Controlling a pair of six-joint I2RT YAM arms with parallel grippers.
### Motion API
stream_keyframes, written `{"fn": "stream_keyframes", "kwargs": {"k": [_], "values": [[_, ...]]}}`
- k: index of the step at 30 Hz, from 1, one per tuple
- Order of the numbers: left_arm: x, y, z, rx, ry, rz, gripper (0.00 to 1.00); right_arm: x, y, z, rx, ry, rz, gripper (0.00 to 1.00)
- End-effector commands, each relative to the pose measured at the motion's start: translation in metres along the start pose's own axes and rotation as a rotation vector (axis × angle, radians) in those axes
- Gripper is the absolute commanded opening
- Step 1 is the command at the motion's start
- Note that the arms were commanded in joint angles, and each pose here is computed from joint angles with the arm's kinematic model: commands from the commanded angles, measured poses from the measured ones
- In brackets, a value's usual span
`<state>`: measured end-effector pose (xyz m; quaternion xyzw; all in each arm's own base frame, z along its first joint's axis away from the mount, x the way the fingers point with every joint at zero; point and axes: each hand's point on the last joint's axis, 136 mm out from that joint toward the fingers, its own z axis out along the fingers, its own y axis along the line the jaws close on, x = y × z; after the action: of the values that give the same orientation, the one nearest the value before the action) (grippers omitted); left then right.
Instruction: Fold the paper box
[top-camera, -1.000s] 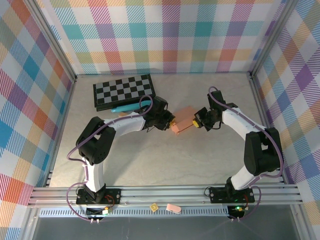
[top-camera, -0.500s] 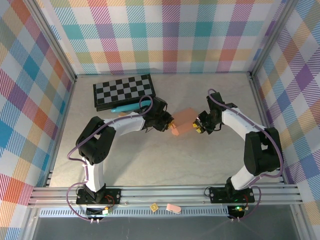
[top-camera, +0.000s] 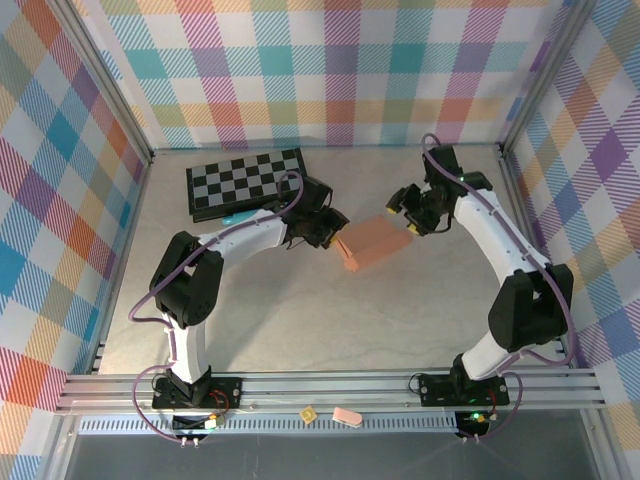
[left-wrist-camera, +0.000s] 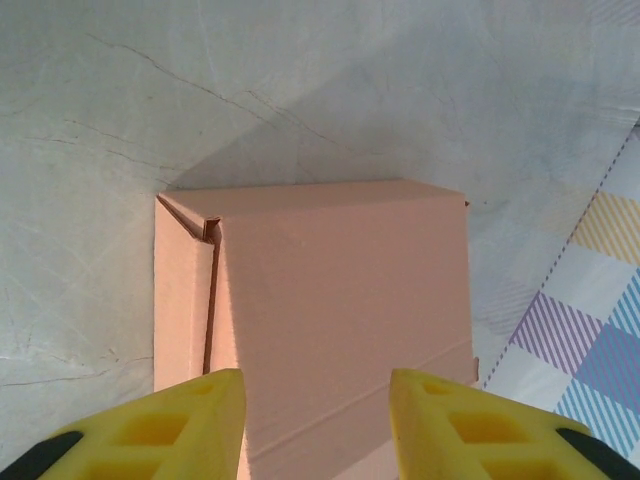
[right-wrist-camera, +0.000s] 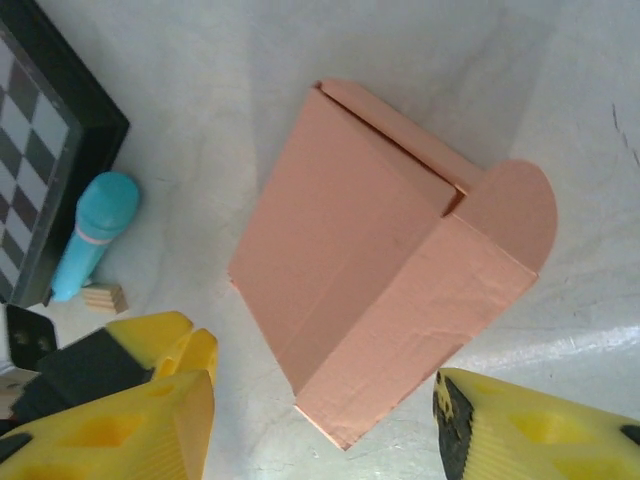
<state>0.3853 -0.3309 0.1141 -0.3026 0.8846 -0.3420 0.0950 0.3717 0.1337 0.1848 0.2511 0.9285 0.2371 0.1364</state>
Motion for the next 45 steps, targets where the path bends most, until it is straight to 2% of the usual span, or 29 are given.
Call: {"fn": "stream_keyframes", "kwargs": {"k": [1,7,14,23,36,41,45], "values": [[0.007,0.001,-0.01,-0.009,0.032,-0.006,0.42,-0.016,0.0,0.018,0.018,0.058,-0.124,0.57],[0.018,0.001,0.0,0.038,0.072,-0.053,0.4,-0.026,-0.02,0.069,0.146,0.193,-0.237,0.51],[0.028,0.009,0.012,0.027,0.105,-0.05,0.37,-0.015,-0.02,0.094,0.091,0.285,-0.24,0.44],[0.034,0.013,0.023,0.02,0.129,-0.044,0.33,0.001,-0.025,0.093,0.062,0.317,-0.216,0.33],[0.037,0.036,0.031,-0.065,0.138,0.007,0.16,0.015,-0.041,0.095,0.111,0.332,-0.22,0.19],[0.033,0.036,0.024,-0.092,0.107,0.036,0.16,0.014,-0.05,0.095,0.149,0.327,-0.223,0.19],[0.022,0.022,0.004,-0.105,0.057,0.102,0.26,0.008,-0.048,0.088,0.164,0.293,-0.238,0.25]]}}
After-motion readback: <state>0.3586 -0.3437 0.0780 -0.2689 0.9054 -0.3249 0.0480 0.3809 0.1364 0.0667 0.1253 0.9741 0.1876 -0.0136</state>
